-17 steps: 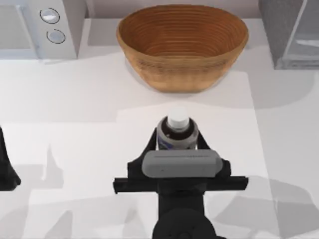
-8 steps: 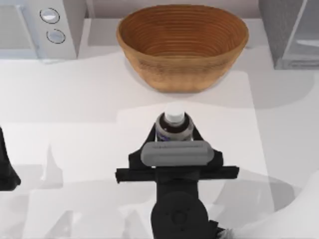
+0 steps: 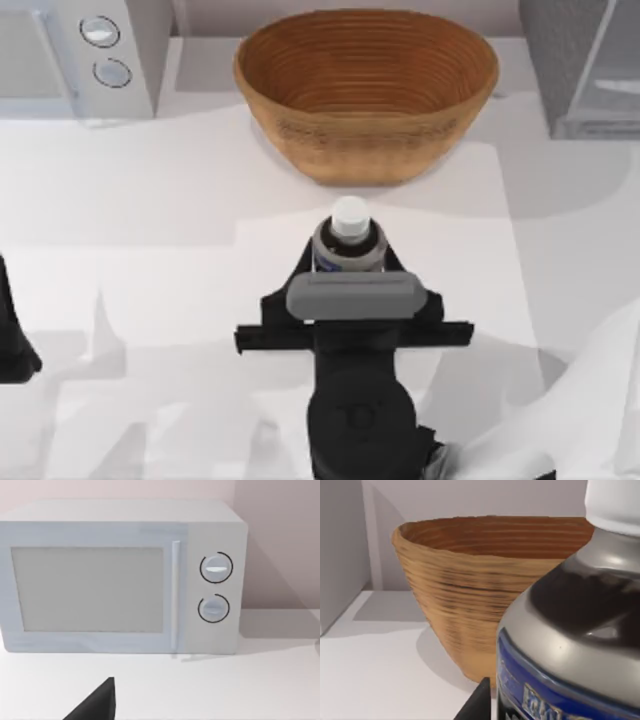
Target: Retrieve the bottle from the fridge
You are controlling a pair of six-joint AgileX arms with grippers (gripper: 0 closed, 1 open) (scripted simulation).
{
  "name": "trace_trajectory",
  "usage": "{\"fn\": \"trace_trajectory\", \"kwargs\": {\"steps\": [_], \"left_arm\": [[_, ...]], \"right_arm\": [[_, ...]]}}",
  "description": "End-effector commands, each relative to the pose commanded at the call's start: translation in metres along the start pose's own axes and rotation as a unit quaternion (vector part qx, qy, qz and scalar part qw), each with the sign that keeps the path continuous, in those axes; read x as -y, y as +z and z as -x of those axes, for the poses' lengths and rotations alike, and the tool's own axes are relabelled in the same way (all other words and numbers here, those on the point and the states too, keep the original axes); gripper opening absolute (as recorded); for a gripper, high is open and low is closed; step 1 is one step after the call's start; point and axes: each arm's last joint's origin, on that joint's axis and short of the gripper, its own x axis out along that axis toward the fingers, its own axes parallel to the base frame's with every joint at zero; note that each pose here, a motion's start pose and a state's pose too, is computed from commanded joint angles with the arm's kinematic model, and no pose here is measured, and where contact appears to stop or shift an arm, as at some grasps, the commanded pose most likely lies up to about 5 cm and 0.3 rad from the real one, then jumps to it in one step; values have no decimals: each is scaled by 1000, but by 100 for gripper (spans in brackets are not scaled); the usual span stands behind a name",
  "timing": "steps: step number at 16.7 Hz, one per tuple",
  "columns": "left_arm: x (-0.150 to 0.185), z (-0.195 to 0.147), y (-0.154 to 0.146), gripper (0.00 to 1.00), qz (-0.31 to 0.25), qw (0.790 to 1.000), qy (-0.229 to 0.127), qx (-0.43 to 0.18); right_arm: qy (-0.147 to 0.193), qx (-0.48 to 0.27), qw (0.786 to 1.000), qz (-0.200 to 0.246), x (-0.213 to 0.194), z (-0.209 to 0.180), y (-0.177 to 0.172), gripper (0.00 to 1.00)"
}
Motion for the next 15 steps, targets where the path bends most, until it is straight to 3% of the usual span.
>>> {"fn": "trace_trajectory", "kwargs": {"steps": [12,15], "left_arm": [[0,0,0,100,0,1000,0,0],[0,0,0,100,0,1000,0,0]], "right_arm": [[0,0,1000,0,0,0,0,98],[0,0,1000,0,0,0,0,100]]}}
